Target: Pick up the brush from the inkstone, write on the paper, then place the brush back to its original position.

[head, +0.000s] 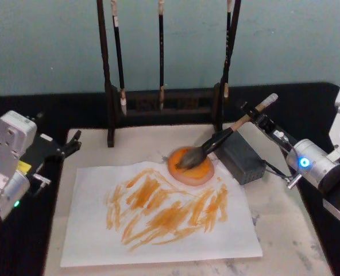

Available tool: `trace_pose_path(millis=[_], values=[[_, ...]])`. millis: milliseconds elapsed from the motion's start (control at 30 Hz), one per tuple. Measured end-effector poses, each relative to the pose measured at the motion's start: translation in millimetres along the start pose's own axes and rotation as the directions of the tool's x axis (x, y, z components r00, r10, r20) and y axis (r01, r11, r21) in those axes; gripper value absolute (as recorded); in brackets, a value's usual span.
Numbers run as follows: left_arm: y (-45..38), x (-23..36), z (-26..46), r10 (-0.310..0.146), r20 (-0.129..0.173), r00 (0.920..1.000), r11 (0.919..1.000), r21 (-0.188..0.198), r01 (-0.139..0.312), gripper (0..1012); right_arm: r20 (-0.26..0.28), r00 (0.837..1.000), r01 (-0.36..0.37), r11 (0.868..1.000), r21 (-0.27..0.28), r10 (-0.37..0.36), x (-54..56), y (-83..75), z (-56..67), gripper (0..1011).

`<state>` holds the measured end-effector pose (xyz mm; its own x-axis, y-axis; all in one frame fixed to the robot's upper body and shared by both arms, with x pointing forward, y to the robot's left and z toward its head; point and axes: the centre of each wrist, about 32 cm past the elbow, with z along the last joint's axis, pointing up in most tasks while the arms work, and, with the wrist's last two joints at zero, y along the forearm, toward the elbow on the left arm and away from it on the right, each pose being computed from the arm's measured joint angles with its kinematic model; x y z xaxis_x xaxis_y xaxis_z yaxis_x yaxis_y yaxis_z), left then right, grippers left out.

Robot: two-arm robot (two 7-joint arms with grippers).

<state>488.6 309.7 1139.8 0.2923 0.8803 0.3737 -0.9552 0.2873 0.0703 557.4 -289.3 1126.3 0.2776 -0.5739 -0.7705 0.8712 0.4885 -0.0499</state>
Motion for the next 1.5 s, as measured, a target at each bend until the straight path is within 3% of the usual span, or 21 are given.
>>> trace_pose_path(millis=[400, 600, 733, 767, 800, 833, 867, 900, 1000, 1033, 1067, 1100, 1200, 1367, 1500], values=[[0.0, 0.0, 0.0, 0.000, 0.000, 1.0000, 1.0000, 0.000, 0.000, 1001, 0.055, 0.998, 0.026, 1.000, -0.011, -0.025, -7.2, -38.2, -4.5, 1000], [0.0, 0.0, 0.0, 0.000, 0.000, 1.0000, 1.0000, 0.000, 0.000, 1001, 0.195, 0.980, 0.033, 0.999, 0.013, -0.035, -23.6, -56.2, -9.7, 1000], [0.0, 0.0, 0.0, 0.000, 0.000, 1.0000, 1.0000, 0.000, 0.000, 1001, 0.334, 0.941, 0.049, 0.998, 0.039, -0.060, -36.8, -60.9, -14.8, 1000], [0.0, 0.0, 0.0, 0.000, 0.000, 1.0000, 1.0000, 0.000, 0.000, 1001, 0.416, 0.906, 0.060, 0.997, 0.054, -0.078, -42.9, -60.8, -18.4, 1000], [0.0, 0.0, 0.0, 0.000, 0.000, 1.0000, 1.0000, 0.000, 0.000, 1001, 0.452, 0.888, 0.066, 0.996, 0.060, -0.086, -45.6, -60.4, -20.6, 1000], [0.0, 0.0, 0.0, 0.000, 0.000, 1.0000, 1.0000, 0.000, 0.000, 1001, 0.519, 0.849, 0.076, 0.995, 0.070, -0.101, -49.3, -59.5, -24.8, 1000], [0.0, 0.0, 0.0, 0.000, 0.000, 1.0000, 1.0000, 0.000, 0.000, 1001, 0.547, 0.831, 0.079, 0.994, 0.073, -0.106, -50.8, -58.7, -27.0, 1000], [0.0, 0.0, 0.0, 0.000, 0.000, 1.0000, 1.0000, 0.000, 0.000, 1001, 0.593, 0.797, 0.084, 0.993, 0.080, -0.115, -53.1, -56.9, -30.5, 1000], [0.0, 0.0, 0.0, 0.000, 0.000, 1.0000, 1.0000, 0.000, 0.000, 1001, 0.654, 0.745, 0.092, 0.991, 0.092, -0.130, -55.9, -53.4, -36.4, 1000], [0.0, 0.0, 0.0, 0.000, 0.000, 1.0000, 1.0000, 0.000, 0.000, 1000, 0.687, 0.713, 0.099, 0.990, 0.101, -0.141, -56.2, -50.9, -40.7, 1000], [0.0, 0.0, 0.0, 0.000, 0.000, 1.0000, 1.0000, 0.000, 0.000, 1001, 0.687, 0.713, 0.099, 0.990, 0.101, -0.141, -56.2, -50.9, -40.7, 1000], [0.0, 0.0, 0.0, 0.000, 0.000, 1.0000, 1.0000, 0.000, 0.000, 1001, 0.710, 0.688, 0.105, 0.989, 0.106, -0.149, -55.5, -48.5, -44.2, 1000], [0.0, 0.0, 0.0, 0.000, 0.000, 1.0000, 1.0000, 0.000, 0.000, 1001, 0.745, 0.648, 0.115, 0.987, 0.111, -0.159, -53.3, -44.4, -49.9, 1000], [0.0, 0.0, 0.0, 0.000, 0.000, 1.0000, 1.0000, 0.000, 0.000, 1001, 0.774, 0.611, 0.124, 0.986, 0.110, -0.163, -49.4, -39.6, -55.2, 1000], [0.0, 0.0, 0.0, 0.000, 0.000, 1.0000, 1.0000, 0.000, 0.000, 1001, 0.784, 0.598, 0.126, 0.986, 0.112, -0.165, -48.6, -38.3, -56.3, 1000]])
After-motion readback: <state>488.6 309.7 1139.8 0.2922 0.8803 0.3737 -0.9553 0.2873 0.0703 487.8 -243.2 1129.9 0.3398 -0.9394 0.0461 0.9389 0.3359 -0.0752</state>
